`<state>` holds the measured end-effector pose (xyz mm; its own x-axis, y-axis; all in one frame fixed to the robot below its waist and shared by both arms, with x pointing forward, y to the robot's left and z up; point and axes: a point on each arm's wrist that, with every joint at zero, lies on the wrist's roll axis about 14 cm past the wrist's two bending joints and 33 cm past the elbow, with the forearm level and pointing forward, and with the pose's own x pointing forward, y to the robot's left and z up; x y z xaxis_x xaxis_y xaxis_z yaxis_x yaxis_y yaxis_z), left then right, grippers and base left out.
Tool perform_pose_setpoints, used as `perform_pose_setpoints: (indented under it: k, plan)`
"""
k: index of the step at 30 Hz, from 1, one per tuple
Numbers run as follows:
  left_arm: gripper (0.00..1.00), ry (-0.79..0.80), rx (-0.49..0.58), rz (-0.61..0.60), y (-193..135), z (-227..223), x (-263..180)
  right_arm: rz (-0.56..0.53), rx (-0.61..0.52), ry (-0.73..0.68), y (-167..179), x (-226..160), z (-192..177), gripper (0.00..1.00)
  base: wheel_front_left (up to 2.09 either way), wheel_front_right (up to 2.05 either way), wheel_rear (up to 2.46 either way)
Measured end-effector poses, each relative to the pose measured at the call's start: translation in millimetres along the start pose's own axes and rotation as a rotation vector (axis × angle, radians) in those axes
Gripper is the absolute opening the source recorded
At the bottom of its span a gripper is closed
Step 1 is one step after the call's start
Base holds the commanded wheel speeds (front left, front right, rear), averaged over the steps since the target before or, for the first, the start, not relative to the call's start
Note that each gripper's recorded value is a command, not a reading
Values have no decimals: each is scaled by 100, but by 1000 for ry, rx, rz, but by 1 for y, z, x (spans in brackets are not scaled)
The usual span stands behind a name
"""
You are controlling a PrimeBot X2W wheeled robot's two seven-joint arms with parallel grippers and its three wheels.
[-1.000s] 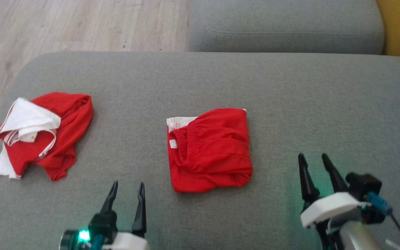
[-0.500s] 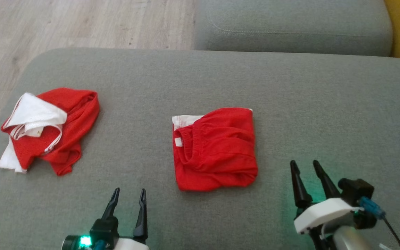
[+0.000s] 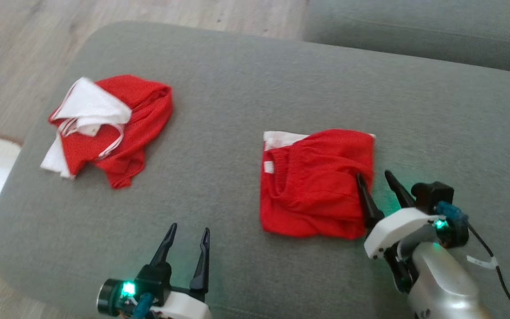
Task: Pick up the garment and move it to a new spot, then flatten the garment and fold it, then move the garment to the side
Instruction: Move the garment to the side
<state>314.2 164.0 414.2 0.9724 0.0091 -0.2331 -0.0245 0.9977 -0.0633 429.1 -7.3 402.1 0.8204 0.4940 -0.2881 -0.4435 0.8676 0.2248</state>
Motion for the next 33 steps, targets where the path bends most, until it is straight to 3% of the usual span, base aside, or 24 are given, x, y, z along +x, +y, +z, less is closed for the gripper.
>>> perform_pose_setpoints:
  k: [5, 6, 7, 8, 14, 19, 27, 33]
  plan:
    - [100, 23, -6, 49, 13, -7, -6, 12, -38, 128, 1, 8, -37, 100, 0, 0, 0]
    - [100, 26, -11, 57, 15, -8, -6, 19, -39, 127, 2, 12, -36, 64, 0, 0, 0]
    - [100, 28, -11, 65, 16, -8, -5, 21, -38, 122, 2, 15, -34, 5, 0, 0, 0]
    - [100, 29, -12, 64, 16, -8, -4, 21, -37, 114, 2, 18, -31, 0, 0, 0, 0]
    - [100, 19, -11, 15, 3, -3, 7, -16, -49, 69, -13, 12, -17, 0, 0, 0, 0]
    - [100, 9, 0, -106, -31, 2, 23, -114, -52, -9, -47, -9, 6, 0, 0, 0, 0]
    - [100, -63, 36, -407, -125, 31, 62, -340, -14, -69, -116, -76, 15, 0, 0, 0, 0]
    - [100, -49, 48, -632, -199, 26, 63, -512, 26, -96, -157, -137, 10, 0, 0, 0, 0]
